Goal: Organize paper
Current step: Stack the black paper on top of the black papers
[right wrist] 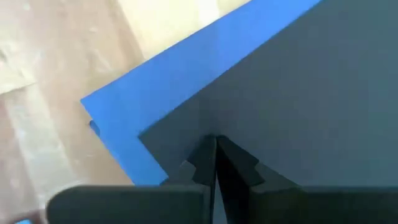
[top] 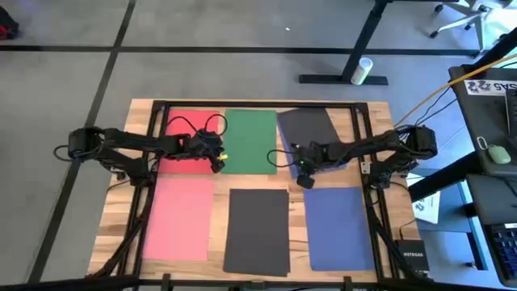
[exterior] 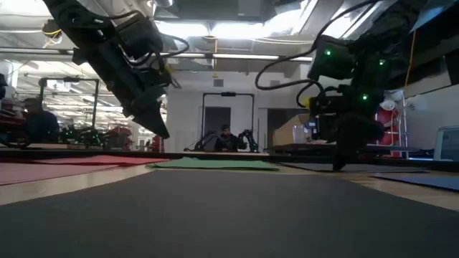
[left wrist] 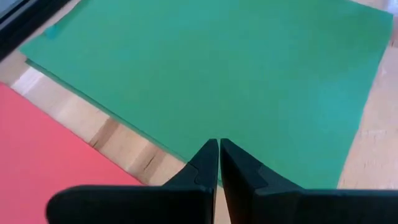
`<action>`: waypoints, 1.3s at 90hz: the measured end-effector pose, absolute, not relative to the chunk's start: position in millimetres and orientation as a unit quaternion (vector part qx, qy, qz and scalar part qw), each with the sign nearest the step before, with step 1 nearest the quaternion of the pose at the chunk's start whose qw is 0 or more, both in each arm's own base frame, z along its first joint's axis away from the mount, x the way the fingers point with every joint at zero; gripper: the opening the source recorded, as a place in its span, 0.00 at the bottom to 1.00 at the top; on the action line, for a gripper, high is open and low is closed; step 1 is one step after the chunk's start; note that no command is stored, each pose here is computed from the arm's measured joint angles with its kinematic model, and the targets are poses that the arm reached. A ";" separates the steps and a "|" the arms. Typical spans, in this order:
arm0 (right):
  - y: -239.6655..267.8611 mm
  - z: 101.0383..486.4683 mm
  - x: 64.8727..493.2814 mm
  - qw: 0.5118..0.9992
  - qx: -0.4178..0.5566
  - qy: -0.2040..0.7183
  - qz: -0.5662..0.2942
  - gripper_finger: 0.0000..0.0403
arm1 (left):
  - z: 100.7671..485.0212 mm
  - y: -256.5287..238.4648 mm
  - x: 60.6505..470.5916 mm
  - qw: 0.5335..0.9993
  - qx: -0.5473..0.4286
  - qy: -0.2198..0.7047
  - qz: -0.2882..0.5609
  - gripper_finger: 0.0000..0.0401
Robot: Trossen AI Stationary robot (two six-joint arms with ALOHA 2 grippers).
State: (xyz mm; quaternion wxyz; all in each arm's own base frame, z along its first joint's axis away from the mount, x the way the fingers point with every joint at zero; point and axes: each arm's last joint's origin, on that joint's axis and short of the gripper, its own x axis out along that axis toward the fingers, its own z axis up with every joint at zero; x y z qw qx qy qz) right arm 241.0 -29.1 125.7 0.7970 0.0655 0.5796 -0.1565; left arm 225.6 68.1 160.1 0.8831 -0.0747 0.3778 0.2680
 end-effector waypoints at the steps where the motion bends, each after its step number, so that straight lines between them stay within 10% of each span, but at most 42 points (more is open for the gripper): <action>1: -28.7 125.7 241.0 0.797 0.066 0.579 -0.156 0.00 | 160.2 68.1 225.6 0.883 -0.075 0.378 0.268 0.00; 67: -14.3 152.5 262.1 0.804 0.064 0.575 -0.139 0.01 | 160.1 68.1 225.5 0.883 -0.075 0.378 0.268 0.00; 117: 17.5 147.7 274.5 0.802 0.048 0.587 -0.095 0.37 | 160.1 68.1 225.6 0.883 -0.073 0.378 0.267 0.00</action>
